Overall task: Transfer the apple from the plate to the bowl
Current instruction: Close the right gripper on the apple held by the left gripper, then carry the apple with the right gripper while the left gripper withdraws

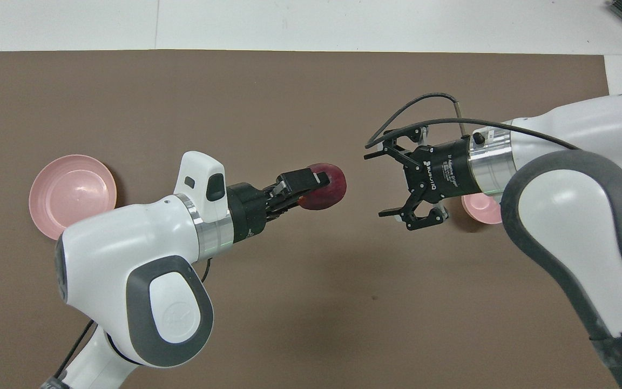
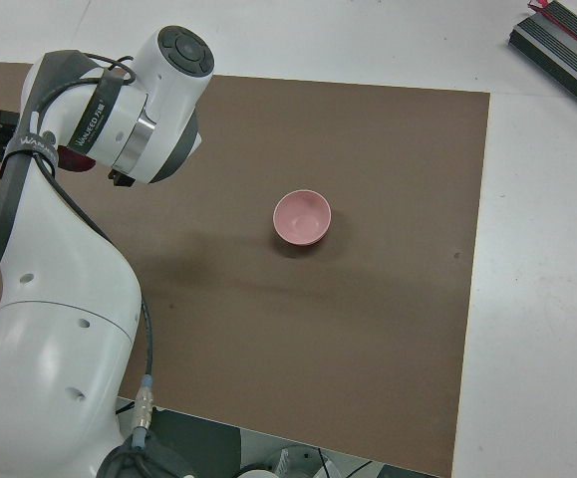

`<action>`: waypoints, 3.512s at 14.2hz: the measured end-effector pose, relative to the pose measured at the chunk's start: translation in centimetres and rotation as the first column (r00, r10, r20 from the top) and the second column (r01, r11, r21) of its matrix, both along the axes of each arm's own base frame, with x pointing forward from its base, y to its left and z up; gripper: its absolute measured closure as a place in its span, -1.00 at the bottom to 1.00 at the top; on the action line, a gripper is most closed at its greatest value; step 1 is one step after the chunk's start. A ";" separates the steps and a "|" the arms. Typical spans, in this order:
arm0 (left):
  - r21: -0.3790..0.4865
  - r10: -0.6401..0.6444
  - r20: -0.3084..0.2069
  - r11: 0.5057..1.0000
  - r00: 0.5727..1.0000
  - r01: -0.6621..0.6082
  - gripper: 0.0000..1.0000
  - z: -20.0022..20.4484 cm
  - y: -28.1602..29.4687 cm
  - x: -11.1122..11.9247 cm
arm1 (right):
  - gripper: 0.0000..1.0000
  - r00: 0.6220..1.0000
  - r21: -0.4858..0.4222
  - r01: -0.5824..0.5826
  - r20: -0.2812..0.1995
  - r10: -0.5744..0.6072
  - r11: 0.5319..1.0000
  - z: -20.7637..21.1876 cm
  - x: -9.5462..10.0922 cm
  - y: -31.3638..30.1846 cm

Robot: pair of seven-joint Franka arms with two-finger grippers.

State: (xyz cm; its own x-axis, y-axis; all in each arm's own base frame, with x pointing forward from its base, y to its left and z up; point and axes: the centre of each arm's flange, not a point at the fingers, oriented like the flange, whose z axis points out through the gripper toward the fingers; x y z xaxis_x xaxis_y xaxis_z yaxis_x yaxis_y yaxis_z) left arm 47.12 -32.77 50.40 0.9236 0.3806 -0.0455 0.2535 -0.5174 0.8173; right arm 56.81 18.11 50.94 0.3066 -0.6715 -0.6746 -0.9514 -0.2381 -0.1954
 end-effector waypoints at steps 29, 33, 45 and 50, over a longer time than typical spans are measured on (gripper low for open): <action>0.003 -0.003 -0.011 1.000 1.000 0.003 -0.43 -0.4 -0.3 -0.3 | -0.55 1.000 -0.022 0.002 0.018 -0.001 1.000 -1.3 -0.9 8.1; -0.001 0.006 -0.007 1.000 1.000 -0.006 -0.68 -0.1 0.0 0.0 | -0.52 1.000 -0.023 0.010 0.016 -0.009 1.000 -1.4 -0.7 7.6; 0.280 -0.280 -0.143 0.908 0.949 0.310 -1.00 -2.7 5.3 1.5 | -0.52 0.931 -0.322 -0.256 0.171 0.322 0.911 -0.9 0.8 1.7; 0.538 -0.324 -0.264 0.733 0.909 0.417 -1.00 -3.0 13.7 3.7 | -0.52 0.728 -0.490 -0.516 0.182 0.661 0.703 -3.9 1.9 -9.0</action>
